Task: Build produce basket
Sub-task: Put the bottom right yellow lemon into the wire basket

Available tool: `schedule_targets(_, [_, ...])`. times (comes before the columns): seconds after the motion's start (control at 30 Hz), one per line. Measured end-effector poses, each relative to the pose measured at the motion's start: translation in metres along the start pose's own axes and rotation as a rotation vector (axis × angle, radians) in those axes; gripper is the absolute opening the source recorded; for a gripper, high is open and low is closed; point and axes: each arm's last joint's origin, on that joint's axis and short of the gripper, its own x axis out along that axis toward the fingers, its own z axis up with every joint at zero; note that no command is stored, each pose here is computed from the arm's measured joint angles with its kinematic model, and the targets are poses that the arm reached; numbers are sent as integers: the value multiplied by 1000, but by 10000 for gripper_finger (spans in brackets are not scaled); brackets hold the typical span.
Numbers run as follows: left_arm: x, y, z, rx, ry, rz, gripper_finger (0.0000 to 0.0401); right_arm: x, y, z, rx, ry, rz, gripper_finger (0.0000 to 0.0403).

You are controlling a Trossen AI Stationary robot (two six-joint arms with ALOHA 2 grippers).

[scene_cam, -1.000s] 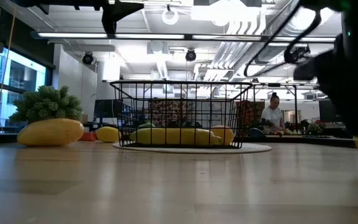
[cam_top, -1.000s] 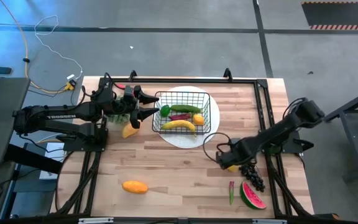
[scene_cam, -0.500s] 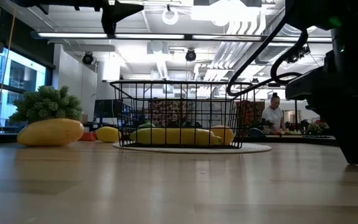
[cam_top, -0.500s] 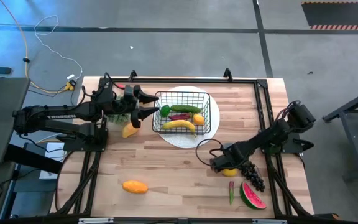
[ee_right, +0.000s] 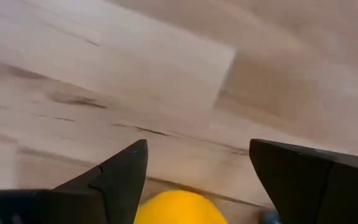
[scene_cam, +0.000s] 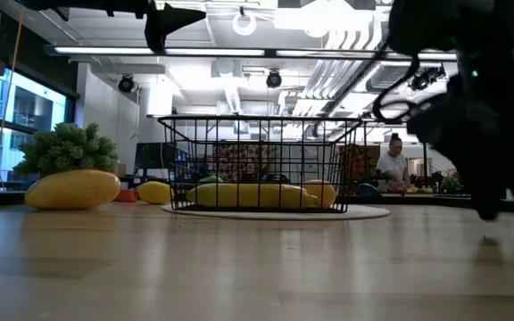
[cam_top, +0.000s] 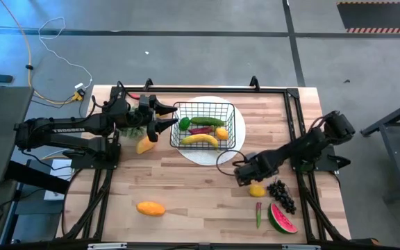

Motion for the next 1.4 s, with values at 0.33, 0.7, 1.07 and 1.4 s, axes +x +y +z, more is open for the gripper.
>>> schedule_targets(0.33, [0,0,0,0,3,-2,259,-59,-16,-3,-318,-66,241,271])
schedule_targets(0.7, [0,0,0,-1,2,6,259,-38,-12,-40,-509,19,158,271])
schedule_targets(1.07, [0,1,0,-1,-10,39,259,-3,-4,-47,-568,74,26,271])
schedule_targets(1.4, [0,1,0,-1,-11,40,259,16,-1,-47,-558,101,-49,271])
